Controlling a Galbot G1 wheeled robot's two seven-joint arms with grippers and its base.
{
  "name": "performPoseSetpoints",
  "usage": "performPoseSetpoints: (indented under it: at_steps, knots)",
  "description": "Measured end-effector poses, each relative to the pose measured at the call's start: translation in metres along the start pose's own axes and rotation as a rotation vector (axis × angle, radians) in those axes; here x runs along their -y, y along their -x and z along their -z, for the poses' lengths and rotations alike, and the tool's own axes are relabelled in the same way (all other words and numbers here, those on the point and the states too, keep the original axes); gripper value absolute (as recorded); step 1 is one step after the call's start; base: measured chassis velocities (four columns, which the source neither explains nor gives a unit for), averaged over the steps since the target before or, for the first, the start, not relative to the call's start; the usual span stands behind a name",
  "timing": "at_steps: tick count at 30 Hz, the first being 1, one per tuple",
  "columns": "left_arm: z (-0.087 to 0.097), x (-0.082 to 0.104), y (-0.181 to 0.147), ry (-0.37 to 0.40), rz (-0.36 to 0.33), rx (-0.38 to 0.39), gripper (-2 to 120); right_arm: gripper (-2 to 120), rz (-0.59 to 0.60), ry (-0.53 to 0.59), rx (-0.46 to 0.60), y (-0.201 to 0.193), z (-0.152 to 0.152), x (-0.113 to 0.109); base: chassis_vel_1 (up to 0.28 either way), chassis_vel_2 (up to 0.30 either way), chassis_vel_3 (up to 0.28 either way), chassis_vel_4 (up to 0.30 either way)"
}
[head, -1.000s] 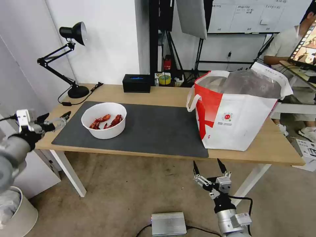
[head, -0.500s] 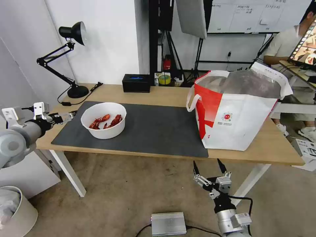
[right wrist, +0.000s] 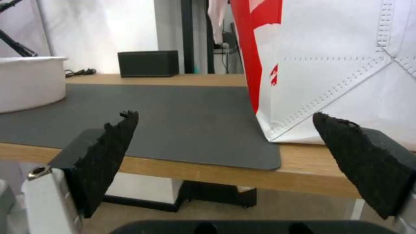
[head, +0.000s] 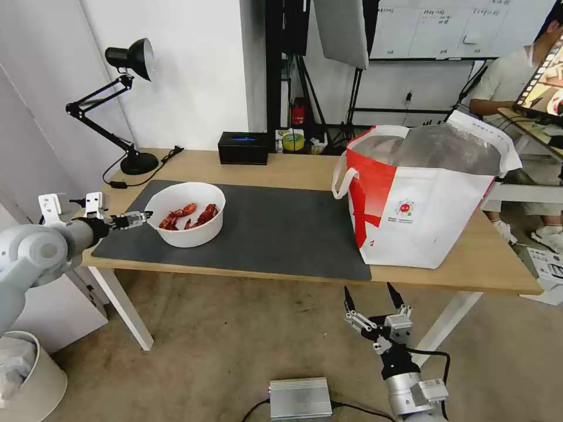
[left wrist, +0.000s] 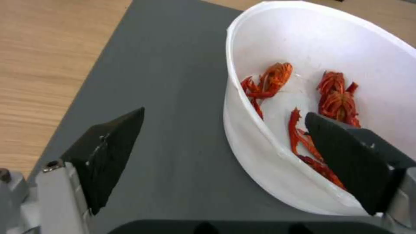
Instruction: Pick up the trash from the table and place it into the takeout bag.
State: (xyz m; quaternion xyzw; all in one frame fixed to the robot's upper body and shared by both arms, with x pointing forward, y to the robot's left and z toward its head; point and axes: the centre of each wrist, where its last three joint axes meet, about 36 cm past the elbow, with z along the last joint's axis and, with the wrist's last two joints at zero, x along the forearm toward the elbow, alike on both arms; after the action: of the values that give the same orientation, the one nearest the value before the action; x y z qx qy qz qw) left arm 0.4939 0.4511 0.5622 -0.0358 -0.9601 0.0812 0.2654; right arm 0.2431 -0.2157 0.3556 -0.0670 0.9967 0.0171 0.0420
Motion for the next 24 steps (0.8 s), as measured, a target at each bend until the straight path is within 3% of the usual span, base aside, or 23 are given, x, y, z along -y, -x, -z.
performPoseSetpoints:
  at_steps: [8,24]
  knots:
    - [0.009,0.003,0.010,-0.003,-0.018,-0.011,100,100,0.000,0.000,0.000,0.000,0.000,0.000,0.000,0.000,0.000,0.000]
    - [0.008,0.012,0.035,0.005,-0.032,-0.055,99,100,0.000,0.000,0.000,0.000,0.000,0.000,0.000,0.000,0.000,0.000]
